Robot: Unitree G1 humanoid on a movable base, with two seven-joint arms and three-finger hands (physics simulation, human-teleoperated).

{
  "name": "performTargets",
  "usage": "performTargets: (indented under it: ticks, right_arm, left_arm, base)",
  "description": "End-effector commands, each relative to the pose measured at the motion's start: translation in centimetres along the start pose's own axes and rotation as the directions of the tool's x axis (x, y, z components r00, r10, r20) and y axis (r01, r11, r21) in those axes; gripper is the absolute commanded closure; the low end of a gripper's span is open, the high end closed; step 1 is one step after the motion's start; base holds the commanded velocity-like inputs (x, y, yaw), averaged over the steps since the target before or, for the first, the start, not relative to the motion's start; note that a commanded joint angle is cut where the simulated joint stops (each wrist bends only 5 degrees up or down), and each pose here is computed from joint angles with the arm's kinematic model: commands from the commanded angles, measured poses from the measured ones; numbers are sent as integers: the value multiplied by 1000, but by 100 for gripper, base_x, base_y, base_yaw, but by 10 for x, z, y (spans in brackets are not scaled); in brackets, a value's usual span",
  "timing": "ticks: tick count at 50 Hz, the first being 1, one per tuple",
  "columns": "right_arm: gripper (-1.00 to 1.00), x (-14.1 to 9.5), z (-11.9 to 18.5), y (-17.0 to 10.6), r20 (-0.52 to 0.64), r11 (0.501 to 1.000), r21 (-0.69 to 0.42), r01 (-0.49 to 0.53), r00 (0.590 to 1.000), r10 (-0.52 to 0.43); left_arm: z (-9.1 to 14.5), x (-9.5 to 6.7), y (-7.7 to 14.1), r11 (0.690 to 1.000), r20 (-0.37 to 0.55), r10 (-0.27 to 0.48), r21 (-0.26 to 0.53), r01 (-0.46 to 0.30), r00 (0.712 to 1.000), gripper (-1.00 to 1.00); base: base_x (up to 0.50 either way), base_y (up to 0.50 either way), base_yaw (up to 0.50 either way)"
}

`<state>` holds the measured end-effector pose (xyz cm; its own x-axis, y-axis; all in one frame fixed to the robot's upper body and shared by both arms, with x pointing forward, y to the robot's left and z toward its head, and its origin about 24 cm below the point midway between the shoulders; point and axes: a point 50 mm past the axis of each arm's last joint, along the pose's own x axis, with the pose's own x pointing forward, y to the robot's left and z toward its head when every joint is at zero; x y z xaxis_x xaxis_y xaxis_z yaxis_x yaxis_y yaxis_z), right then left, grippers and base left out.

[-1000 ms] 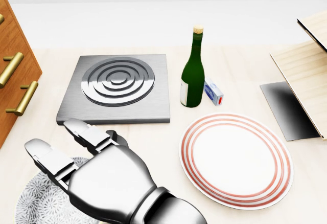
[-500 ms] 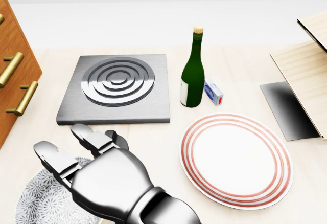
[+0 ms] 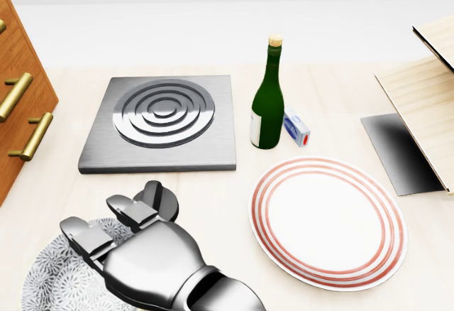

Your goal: Pick up the akita bowl and put it on the plate.

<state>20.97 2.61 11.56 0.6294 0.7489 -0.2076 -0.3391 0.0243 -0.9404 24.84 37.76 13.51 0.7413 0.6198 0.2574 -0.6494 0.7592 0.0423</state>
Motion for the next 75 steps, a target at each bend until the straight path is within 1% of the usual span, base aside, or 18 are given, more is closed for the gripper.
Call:
performTargets:
  ticks: [1, 11, 31, 42, 48, 75]
  right_arm:
    - [-100, 6, 0, 8, -7, 999, 3, -43, 999, 44]
    - [-100, 9, 3, 14, 0, 998, 0, -70, 998, 70]
    - [-100, 13, 5, 14, -1, 997, -9, -77, 997, 77]
    - [-100, 15, 7, 23, -1, 993, -8, -116, 993, 116]
    - [-100, 13, 6, 34, -7, 988, -7, -155, 988, 155]
    - [-100, 20, 10, 41, 5, 981, -8, -192, 981, 192]
  left_arm:
    - [0, 0, -1, 1000, 0, -2, 0, 2, 1000, -100]
    - [0, 0, -1, 1000, -1, -2, -1, 2, 1000, -100]
    - [-1, 0, -1, 1000, -2, -4, -1, 4, 1000, -100]
    - [1, 1, 0, 1000, -3, -5, -2, 5, 1000, -100]
    - [1, 1, -1, 1000, -2, -7, -2, 7, 1000, -100]
    - [-1, 1, -3, 1000, -2, -9, -2, 9, 1000, -100]
  base:
    - [0, 0, 0]
    - [0, 0, 0]
    - [0, 0, 0]
    - [0, 0, 0]
    - [0, 0, 0]
    - [0, 0, 0]
